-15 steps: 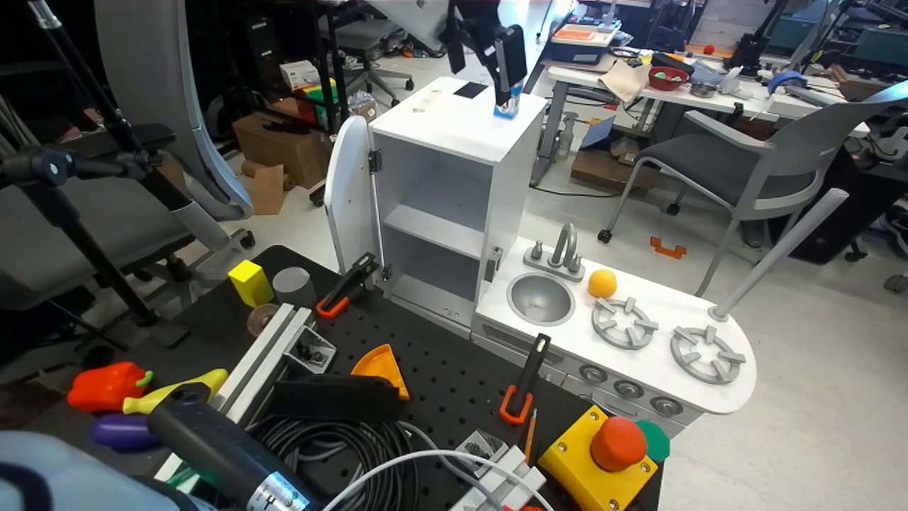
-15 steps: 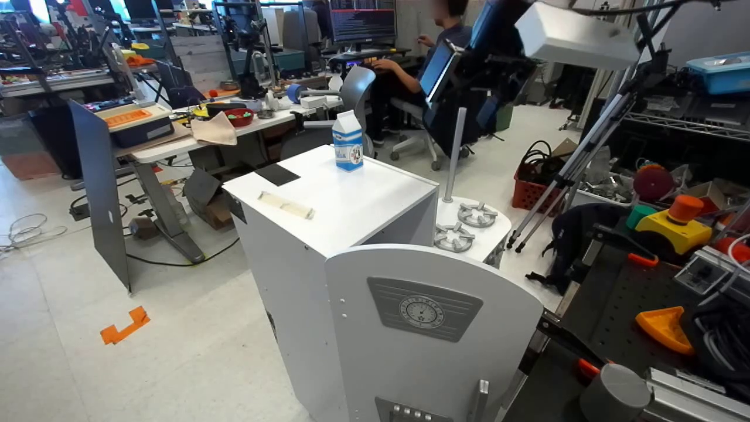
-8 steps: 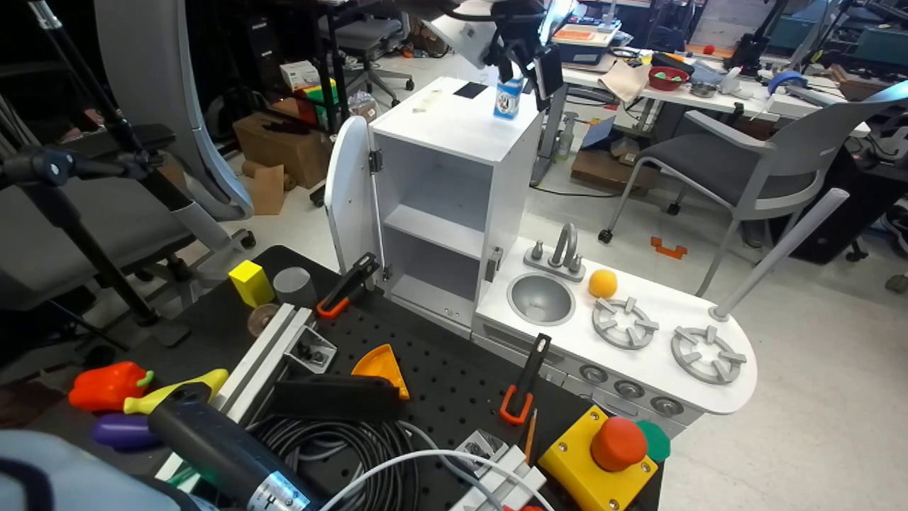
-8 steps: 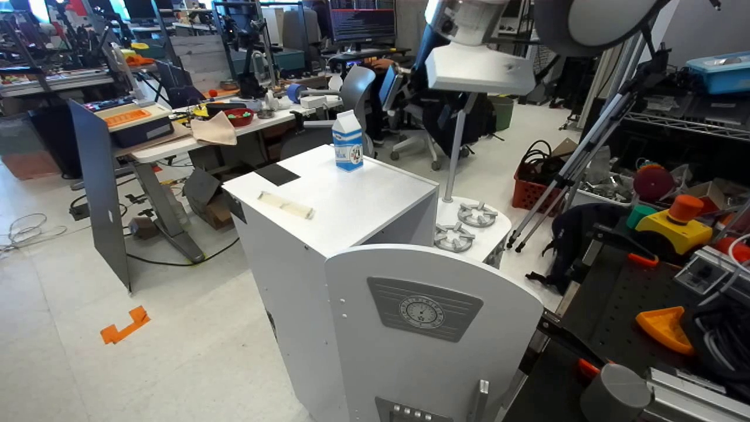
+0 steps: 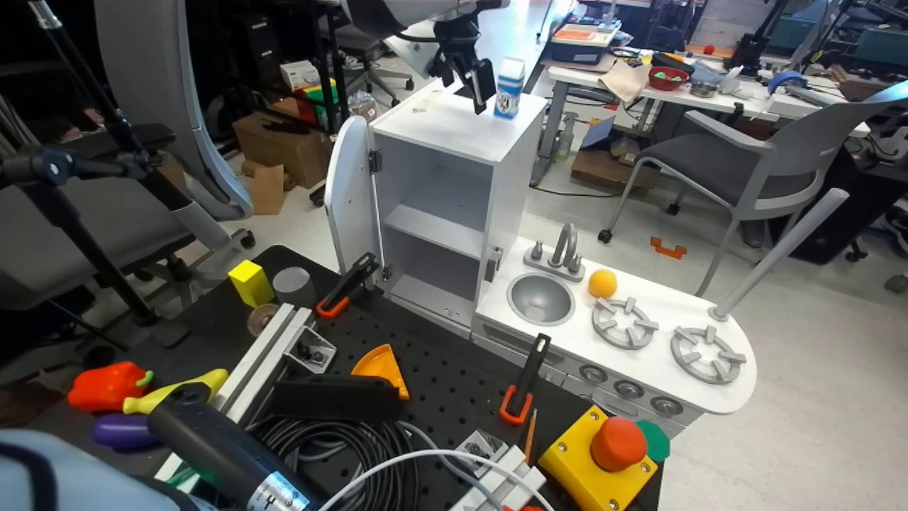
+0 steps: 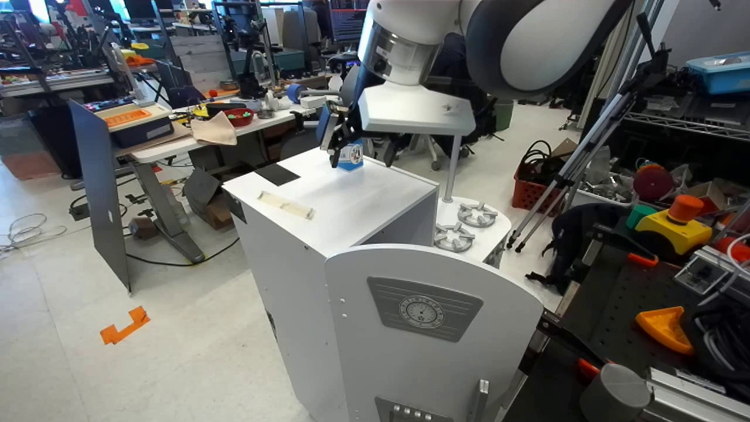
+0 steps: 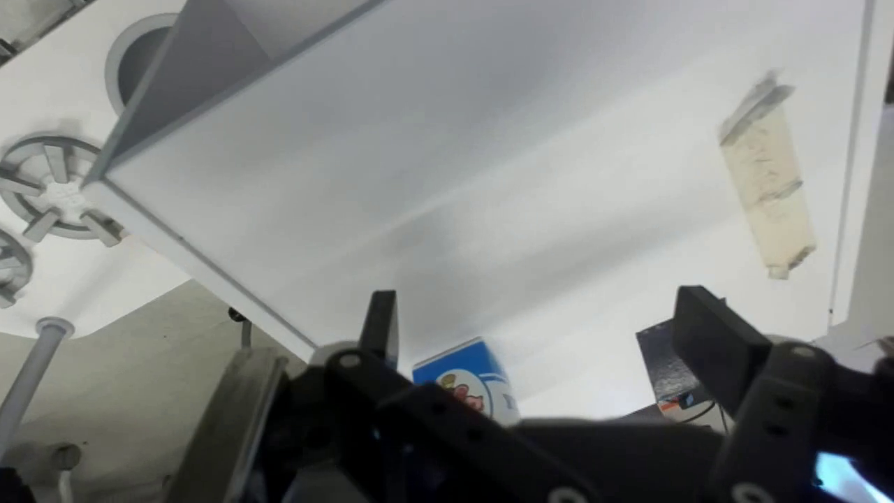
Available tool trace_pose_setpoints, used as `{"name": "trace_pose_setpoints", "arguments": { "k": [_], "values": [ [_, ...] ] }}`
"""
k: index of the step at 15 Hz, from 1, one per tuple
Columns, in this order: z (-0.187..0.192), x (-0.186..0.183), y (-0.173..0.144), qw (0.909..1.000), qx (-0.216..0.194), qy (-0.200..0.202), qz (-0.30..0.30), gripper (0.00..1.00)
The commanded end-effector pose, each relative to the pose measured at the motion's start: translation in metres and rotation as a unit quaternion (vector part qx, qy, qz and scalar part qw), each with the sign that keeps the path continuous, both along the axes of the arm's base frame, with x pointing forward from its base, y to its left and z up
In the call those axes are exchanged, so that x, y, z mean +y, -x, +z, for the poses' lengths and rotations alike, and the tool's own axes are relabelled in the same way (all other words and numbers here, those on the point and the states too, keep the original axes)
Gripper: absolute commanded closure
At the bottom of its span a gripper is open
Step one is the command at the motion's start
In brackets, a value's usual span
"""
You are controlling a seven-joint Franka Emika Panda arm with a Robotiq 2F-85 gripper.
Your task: Pick the blue carton and drop it on the counter
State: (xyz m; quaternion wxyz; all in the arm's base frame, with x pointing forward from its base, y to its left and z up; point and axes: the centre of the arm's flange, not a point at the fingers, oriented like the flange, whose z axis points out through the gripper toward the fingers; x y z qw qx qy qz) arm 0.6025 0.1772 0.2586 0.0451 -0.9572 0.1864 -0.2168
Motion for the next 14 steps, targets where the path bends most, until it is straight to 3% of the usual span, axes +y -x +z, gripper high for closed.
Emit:
{"name": "trace_pose_setpoints", "arguments": {
  "k": [1,4,14],
  "values": [
    [-0.002,0.007,-0.019,0.9991,-0.034,0.024,0.001,0.0],
    [0.0,-0.002,-0.031,0.9971,-0.057,0.05,-0.013,0.0],
    [-0.018,-0.021,-0.076,0.9915,-0.079,0.087,-0.056,0.0]
  ]
}}
